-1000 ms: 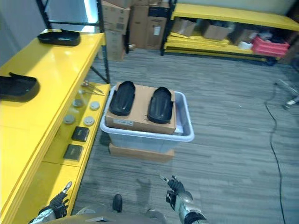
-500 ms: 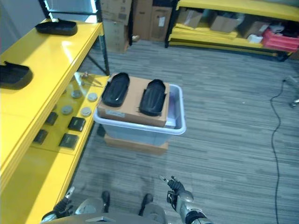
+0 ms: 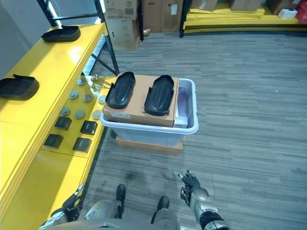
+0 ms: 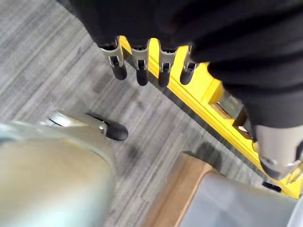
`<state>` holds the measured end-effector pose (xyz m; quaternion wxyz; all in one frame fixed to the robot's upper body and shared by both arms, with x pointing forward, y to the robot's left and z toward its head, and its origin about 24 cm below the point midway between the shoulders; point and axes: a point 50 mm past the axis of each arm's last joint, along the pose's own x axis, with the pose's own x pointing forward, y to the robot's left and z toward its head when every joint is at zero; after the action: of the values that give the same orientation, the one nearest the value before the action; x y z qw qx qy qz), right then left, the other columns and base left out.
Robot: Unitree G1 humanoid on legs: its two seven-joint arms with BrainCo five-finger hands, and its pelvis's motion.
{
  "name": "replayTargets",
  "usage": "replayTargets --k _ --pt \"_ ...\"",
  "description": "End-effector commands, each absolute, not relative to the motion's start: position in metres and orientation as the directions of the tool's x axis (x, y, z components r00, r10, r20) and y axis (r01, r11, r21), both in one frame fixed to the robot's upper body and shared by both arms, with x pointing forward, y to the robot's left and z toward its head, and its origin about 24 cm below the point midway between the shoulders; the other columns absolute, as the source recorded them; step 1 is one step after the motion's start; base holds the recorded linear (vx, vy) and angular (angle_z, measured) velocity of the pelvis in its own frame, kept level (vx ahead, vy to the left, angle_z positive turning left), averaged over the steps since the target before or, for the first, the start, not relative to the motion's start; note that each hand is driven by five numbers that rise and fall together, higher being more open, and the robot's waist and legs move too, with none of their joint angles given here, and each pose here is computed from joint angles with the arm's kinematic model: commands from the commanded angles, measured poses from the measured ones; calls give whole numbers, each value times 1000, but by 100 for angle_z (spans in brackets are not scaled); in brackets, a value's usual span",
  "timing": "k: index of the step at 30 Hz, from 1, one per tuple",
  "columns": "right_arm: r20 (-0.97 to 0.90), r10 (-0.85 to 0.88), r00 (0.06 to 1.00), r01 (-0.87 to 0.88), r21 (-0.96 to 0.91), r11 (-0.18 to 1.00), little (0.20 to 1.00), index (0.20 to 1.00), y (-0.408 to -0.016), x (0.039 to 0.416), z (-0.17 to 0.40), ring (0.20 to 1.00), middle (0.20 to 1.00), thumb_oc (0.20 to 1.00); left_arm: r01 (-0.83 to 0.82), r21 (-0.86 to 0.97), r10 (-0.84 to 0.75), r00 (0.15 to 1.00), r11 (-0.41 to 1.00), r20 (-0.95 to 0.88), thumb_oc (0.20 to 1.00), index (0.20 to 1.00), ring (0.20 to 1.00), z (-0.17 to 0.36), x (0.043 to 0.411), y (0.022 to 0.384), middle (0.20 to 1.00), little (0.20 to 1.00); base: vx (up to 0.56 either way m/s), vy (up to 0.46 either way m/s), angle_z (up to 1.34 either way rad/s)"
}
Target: Move parts from the plastic box to the shelf.
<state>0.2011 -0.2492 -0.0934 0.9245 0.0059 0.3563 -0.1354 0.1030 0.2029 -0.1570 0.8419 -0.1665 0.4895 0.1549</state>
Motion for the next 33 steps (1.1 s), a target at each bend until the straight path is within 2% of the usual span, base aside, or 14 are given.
replayTargets --k 1,6,7,10,11,14,18,24,33 --pt "-533 -248 809 240 -86 967 1000 1000 -241 226 -69 1000 1000 1000 -397 -103 144 545 912 -826 1000 1000 1000 -146 129 219 1000 1000 36 59 -14" --pt "-326 -222 919 215 -59 975 1000 1000 -225 265 -20 1000 1000 1000 -384 -120 131 565 915 -814 1000 1000 1000 -145 125 219 1000 1000 54 114 9" --pt "-183 -244 952 235 -67 970 1000 1000 -228 285 14 1000 1000 1000 -379 -131 118 569 916 -814 1000 1000 1000 -146 120 217 1000 1000 86 168 9" --pt "-5 -276 961 275 -91 957 1000 1000 -232 304 57 1000 1000 1000 -368 -128 109 559 921 -822 1000 1000 1000 -148 112 219 1000 1000 69 126 5" --pt "105 -297 949 307 -104 946 1000 1000 -235 311 86 1000 1000 1000 -372 -132 105 552 919 -827 1000 1000 1000 -150 107 220 1000 1000 83 126 10" --pt "217 -320 922 354 -145 924 1000 1000 -241 318 117 1000 1000 1000 -385 -141 100 542 912 -834 1000 1000 1000 -152 100 220 1000 1000 71 102 6" --pt "243 -342 908 392 -201 898 1000 1000 -253 328 141 1000 1000 1000 -396 -141 101 530 907 -842 1000 1000 1000 -154 93 223 1000 1000 67 83 10" --pt "212 -444 871 489 -278 827 1000 1000 -275 340 142 1000 1000 1000 -382 -125 96 509 916 -855 1000 1000 1000 -155 82 229 1000 1000 74 54 11" --pt "235 -675 699 706 -371 603 1000 1000 -335 339 148 1000 1000 1000 -390 -111 107 496 914 -862 1000 1000 1000 -155 71 242 1000 1000 18 68 18"
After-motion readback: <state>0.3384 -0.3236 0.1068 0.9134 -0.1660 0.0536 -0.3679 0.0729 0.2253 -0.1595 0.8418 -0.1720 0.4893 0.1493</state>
